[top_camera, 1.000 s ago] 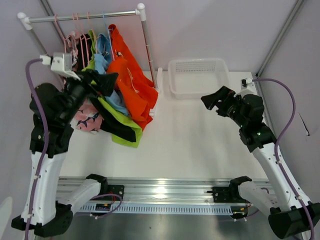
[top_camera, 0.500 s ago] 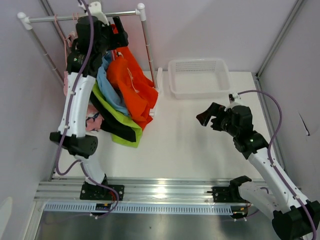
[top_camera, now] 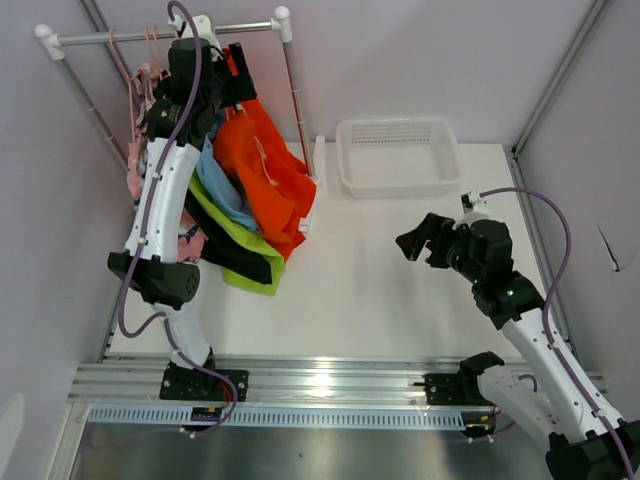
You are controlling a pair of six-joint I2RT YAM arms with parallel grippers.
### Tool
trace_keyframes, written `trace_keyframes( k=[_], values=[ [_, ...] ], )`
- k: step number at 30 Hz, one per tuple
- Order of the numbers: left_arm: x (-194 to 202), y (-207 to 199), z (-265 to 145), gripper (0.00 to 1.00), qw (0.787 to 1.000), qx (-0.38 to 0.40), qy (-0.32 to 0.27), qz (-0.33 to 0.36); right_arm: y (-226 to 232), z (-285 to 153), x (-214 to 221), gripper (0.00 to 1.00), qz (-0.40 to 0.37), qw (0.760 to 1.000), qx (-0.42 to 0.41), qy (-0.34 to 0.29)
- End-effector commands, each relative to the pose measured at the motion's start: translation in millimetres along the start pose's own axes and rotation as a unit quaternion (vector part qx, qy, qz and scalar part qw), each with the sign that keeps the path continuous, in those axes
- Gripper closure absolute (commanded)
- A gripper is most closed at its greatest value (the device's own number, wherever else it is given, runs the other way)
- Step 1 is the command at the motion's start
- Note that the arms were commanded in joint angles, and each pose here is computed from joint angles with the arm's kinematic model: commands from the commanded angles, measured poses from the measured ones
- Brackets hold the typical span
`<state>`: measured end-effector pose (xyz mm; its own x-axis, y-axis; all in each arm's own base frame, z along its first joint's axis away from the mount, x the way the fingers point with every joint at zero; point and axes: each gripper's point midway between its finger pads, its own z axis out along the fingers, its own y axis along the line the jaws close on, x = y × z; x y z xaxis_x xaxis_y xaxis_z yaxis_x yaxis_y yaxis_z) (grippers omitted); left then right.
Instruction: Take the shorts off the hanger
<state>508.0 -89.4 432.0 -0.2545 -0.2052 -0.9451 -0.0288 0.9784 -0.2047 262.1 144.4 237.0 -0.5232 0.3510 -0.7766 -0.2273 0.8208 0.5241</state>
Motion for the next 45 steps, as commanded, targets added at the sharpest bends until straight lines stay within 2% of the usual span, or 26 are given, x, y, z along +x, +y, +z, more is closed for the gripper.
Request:
trace_keyframes(
  k=[1,8,17,20,22,23,25,26,32,36,37,40,41,43,44,45],
  values=[
    [-17,9,1,0.14,0.999,-0.013,-0.032,-0.010,2,3,3,0.01,-0.012,1.000,-0.007,0.009],
    [-10,17,22,0.16,0.999,-0.018,-0.027,-0.014,-3,5,6,0.01,-0.014,1.000,0.003,0.012],
    [-5,14,47,0.31,0.999,-0.006,-0.030,-0.020,-8,5,11,0.01,-0.004,1.000,0.013,0.020],
    [-6,14,51,0.50,0.999,-0.006,-0.033,-0.025,-10,3,13,0.01,-0.004,1.000,0.019,0.020],
    [-7,16,52,0.59,0.999,-0.010,-0.035,-0.030,-11,2,13,0.01,-0.003,1.000,0.021,0.020],
    [-8,18,52,0.71,0.999,-0.013,-0.035,-0.032,-11,1,14,0.01,-0.001,1.000,0.021,0.021],
    [-11,18,50,0.84,0.998,-0.014,-0.039,-0.036,-10,1,15,0.01,0.004,1.000,0.018,0.022],
    [-15,19,46,0.99,0.998,-0.015,-0.044,-0.039,-10,1,16,0.01,0.006,1.000,0.016,0.022],
    [-39,12,20,1.00,0.997,0.002,-0.066,-0.036,-7,1,18,0.02,0.007,1.000,0.006,0.022],
    [-72,4,-21,1.00,0.994,0.023,-0.101,-0.036,15,-3,-4,0.02,-0.021,1.000,-0.023,-0.002],
    [-78,2,-31,1.00,0.993,0.028,-0.108,-0.038,31,-9,-24,0.02,-0.031,0.999,-0.038,-0.022],
    [-98,-4,-64,1.00,0.989,0.046,-0.132,-0.045,66,-8,-46,0.01,-0.062,0.995,-0.064,-0.034],
    [-101,-6,-71,1.00,0.988,0.051,-0.136,-0.047,88,-11,-68,0.01,-0.074,0.993,-0.077,-0.049],
    [-106,-11,-88,1.00,0.987,0.067,-0.140,-0.048,126,-16,-81,0.01,-0.091,0.989,-0.105,-0.058],
    [-107,-13,-93,1.00,0.986,0.072,-0.140,-0.050,156,-29,-106,0.00,-0.097,0.983,-0.133,-0.085],
    [-107,-13,-97,1.00,0.986,0.073,-0.138,-0.053,164,-16,-108,0.01,-0.108,0.983,-0.120,-0.085]
  ],
)
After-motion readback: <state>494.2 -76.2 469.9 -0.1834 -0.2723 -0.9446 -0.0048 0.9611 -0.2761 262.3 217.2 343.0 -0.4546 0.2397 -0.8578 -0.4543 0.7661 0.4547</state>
